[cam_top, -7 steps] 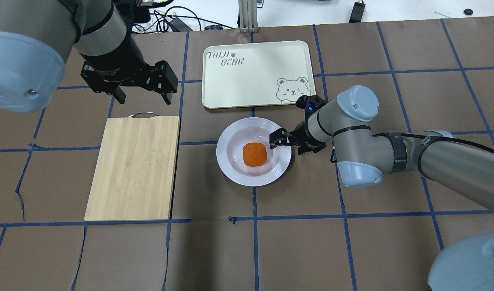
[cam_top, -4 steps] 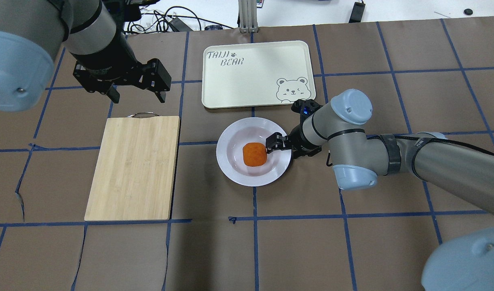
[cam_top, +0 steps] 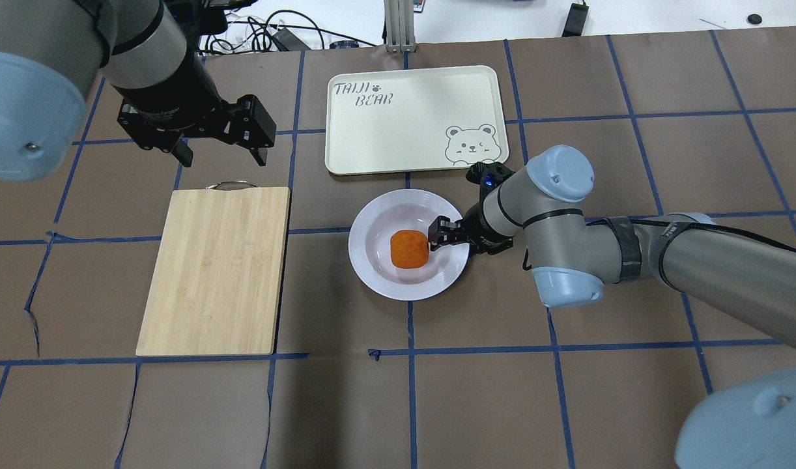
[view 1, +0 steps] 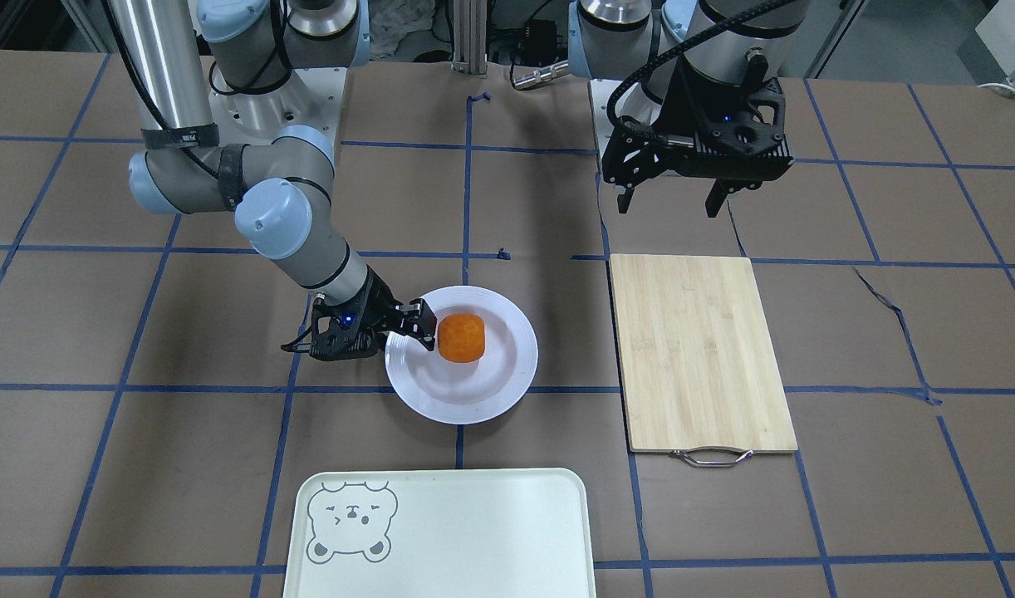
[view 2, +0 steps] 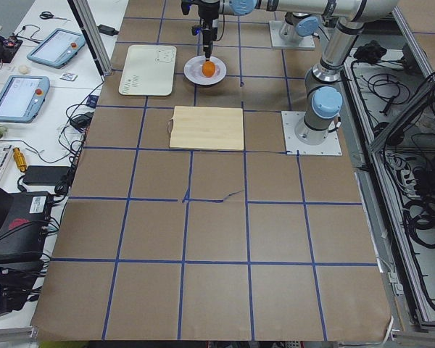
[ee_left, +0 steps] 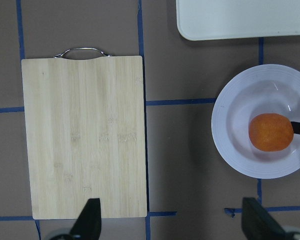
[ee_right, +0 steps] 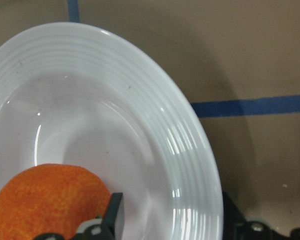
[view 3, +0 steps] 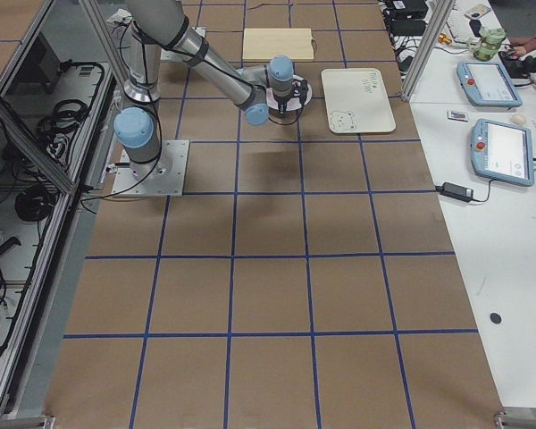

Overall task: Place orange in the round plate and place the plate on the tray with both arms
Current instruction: 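Grip the rim of the white plate with the right gripper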

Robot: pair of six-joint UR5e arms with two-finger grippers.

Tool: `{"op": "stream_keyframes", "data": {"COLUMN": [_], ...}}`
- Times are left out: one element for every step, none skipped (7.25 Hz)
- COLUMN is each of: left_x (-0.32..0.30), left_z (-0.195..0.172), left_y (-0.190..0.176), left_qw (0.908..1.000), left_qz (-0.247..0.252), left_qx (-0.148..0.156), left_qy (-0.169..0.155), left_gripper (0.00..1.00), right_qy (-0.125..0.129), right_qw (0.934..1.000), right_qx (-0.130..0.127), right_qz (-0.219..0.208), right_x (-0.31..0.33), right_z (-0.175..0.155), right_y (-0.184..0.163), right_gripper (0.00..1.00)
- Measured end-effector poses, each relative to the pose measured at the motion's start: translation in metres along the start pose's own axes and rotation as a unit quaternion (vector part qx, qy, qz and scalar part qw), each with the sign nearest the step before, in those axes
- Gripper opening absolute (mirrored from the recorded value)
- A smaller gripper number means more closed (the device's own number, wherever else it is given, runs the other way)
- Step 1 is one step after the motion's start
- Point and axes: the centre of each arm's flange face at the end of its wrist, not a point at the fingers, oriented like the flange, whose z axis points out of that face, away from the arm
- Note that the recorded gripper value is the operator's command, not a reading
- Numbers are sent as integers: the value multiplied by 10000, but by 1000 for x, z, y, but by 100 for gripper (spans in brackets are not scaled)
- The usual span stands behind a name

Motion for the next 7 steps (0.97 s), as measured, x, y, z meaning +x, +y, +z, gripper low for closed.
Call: {"op": "stream_keyframes", "data": {"left_x": [0,-1,-3,-4,-5,-6,-6], "left_z": [0,0,-1,-1,-1,-1,-1], "left_y": [0,0,0,0,0,-1,-1], "left_qw": [10000,10000,10000,10000,10000,10000,10000], "left_qz": [2,-5,-21,-37,-47,-50,-52], "left_qx": [-3,4,6,2,4,6,7], "left_qy": [-1,-1,0,-1,0,1,2], "left_gripper": [100,100,100,100,100,100,100], "right_qy": [15,29,35,35,30,26,22], "right_qw": [10000,10000,10000,10000,9999,9999,9999], "right_qx": [1,4,7,12,19,36,39], "right_qz": [4,12,24,53,110,145,166], "right_x": [0,0,0,0,0,-1,-2], "right_z": [0,0,0,-1,-1,-2,-3], "right_y": [0,0,-1,-1,-2,-3,-3], "right_gripper": [44,40,29,26,21,13,9]}}
